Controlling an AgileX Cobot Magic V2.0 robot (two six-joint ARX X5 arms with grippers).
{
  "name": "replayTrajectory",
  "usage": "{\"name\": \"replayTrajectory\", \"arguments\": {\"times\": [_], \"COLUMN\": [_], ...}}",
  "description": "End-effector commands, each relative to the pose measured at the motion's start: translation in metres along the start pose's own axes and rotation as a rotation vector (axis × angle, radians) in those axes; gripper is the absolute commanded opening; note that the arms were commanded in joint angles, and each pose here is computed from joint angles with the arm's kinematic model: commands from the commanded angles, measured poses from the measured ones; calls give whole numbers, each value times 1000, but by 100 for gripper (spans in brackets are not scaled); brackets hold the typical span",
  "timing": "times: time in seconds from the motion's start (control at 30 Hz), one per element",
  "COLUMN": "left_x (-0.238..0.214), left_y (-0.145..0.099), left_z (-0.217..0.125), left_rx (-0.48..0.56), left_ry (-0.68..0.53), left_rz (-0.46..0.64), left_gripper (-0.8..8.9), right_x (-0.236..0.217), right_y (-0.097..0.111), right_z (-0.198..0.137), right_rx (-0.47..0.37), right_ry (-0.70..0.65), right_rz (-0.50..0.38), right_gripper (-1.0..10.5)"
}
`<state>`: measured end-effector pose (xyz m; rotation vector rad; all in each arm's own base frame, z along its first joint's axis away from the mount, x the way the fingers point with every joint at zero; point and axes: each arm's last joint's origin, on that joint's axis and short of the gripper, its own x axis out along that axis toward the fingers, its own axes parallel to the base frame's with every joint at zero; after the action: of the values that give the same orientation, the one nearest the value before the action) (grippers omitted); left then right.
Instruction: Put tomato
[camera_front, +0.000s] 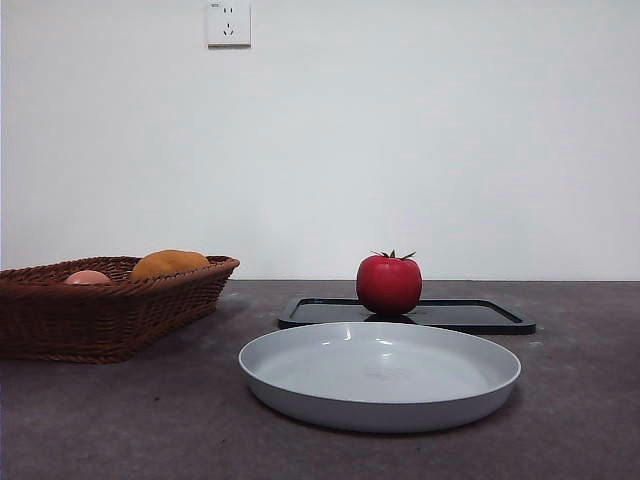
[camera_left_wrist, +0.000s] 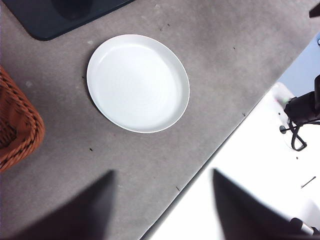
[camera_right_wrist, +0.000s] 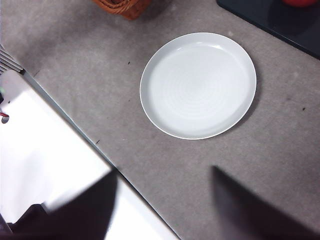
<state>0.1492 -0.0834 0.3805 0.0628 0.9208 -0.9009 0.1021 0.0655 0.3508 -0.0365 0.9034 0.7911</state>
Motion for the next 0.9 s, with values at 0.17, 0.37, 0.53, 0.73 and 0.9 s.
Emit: {"name": "replayTrajectory", "arguments": {"times": [0.17, 0.37, 0.53, 0.73, 0.9], "left_x": [-3, -3, -3, -3, -3], "left_y": [-2, -2, -2, -2, -2], "left_z": [4, 5, 5, 5, 5], "left_rx": [25, 27, 26, 27, 27], "left_ry": [-18, -21, -21, -21, -21], "left_rz": [-5, -5, -5, -5, -5], "left_gripper": [7, 7, 7, 7, 7], "right_x": [-1, -1, -1, -1, -1], "right_y": [1, 1, 1, 1, 1], "right_z": [3, 3, 3, 3, 3], "right_rx": [-4, -2, -2, -2, -2], "right_ry": [-8, -13, -13, -13, -13], "right_rz": [8, 8, 8, 8, 8], "right_gripper": [10, 10, 10, 10, 10]}}
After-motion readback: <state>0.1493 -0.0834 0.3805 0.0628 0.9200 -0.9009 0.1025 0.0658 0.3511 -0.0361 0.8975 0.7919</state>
